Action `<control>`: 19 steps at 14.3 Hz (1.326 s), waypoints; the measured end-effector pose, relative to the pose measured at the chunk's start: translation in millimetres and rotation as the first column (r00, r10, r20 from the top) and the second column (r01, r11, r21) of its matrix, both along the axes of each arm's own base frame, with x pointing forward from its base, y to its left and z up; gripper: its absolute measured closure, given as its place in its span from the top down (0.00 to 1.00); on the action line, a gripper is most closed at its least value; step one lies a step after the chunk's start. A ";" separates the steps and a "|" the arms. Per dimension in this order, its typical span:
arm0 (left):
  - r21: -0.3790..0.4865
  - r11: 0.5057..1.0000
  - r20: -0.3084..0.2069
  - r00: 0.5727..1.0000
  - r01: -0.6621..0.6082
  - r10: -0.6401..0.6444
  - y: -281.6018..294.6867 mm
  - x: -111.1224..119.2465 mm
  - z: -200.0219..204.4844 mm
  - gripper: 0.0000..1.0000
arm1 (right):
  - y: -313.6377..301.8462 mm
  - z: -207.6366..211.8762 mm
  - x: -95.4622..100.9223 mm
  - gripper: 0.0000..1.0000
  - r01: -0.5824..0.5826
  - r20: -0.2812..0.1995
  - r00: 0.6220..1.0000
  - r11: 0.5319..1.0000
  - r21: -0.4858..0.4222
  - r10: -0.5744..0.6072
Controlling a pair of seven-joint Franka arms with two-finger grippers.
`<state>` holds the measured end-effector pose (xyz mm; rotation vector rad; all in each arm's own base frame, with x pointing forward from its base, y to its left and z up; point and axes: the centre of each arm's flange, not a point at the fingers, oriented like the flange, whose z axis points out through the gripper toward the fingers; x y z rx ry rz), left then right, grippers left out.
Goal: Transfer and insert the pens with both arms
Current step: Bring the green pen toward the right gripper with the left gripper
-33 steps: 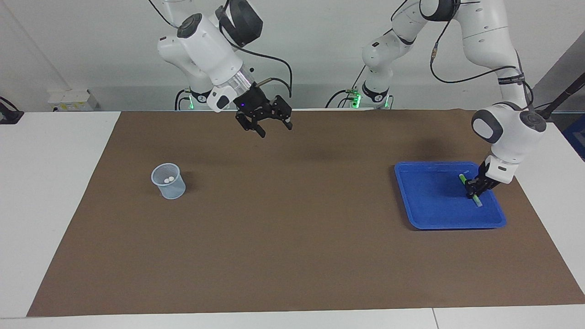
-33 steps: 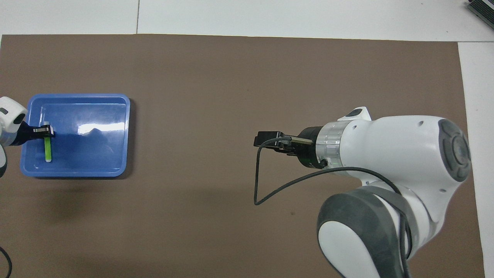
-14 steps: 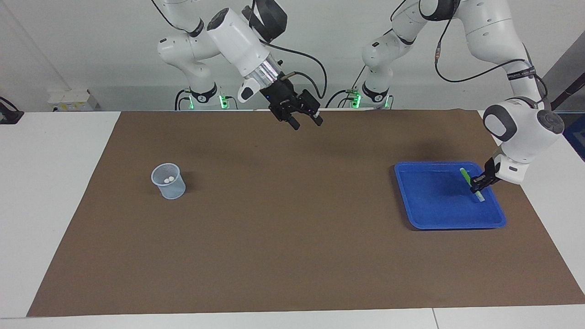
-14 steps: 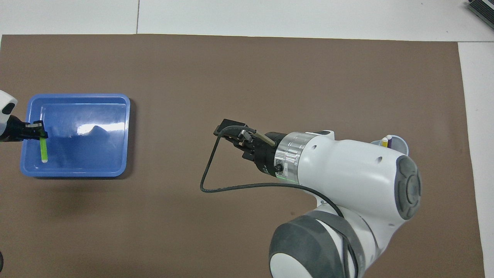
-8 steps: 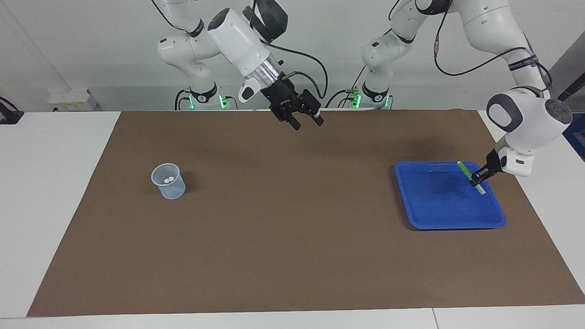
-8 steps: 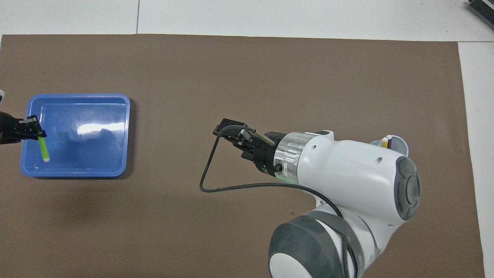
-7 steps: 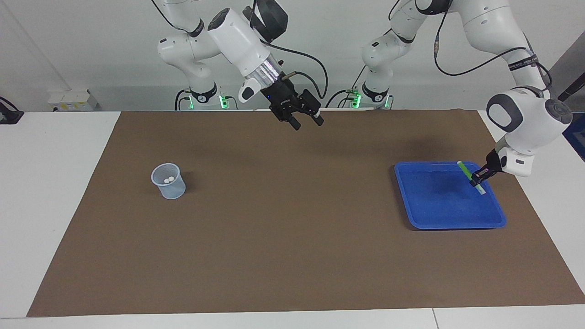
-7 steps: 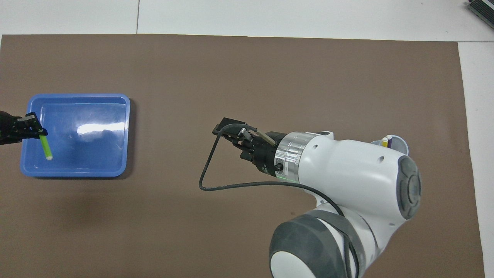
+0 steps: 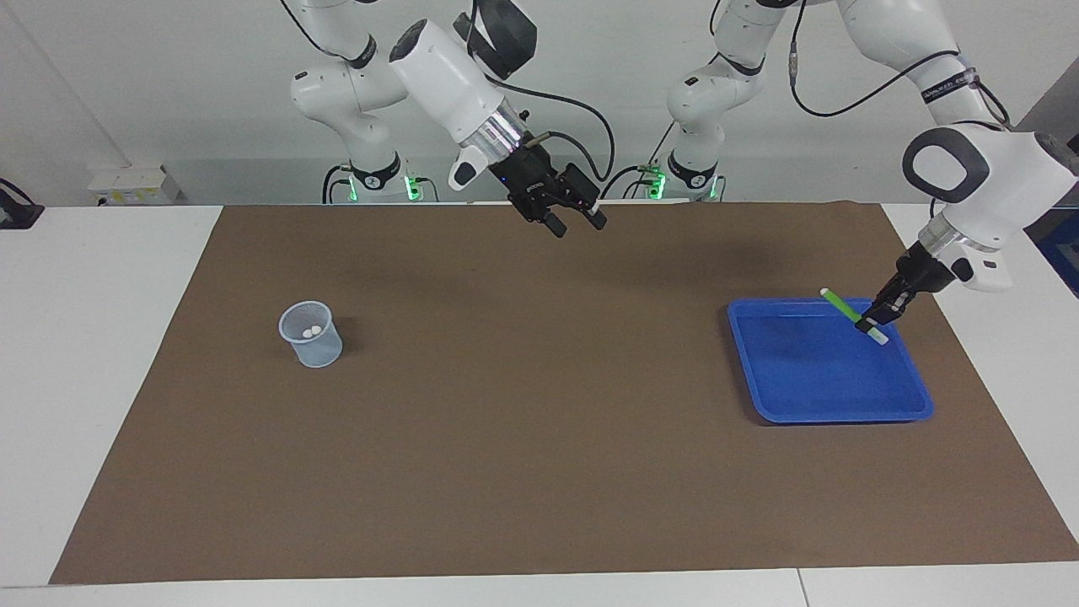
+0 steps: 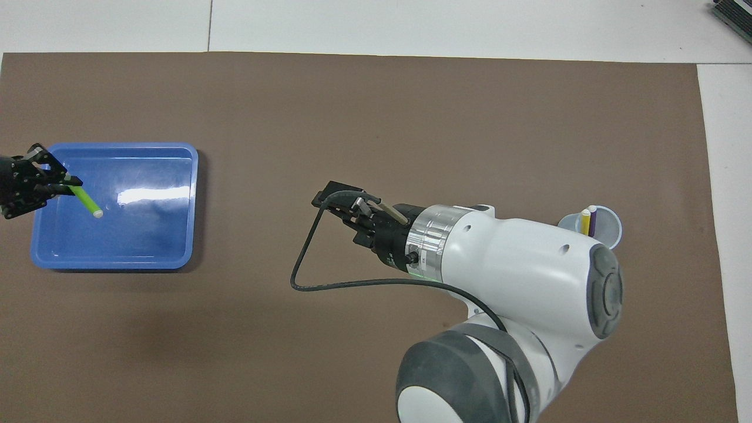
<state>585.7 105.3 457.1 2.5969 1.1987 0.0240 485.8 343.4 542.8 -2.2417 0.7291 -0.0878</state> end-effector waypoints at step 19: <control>0.012 0.917 -0.208 0.896 -0.399 0.392 -203.8 -67.3 109.1 0.17 | 40.6 -11.9 -14.3 1.00 0.028 0.050 0.998 0.999 0.038 -0.030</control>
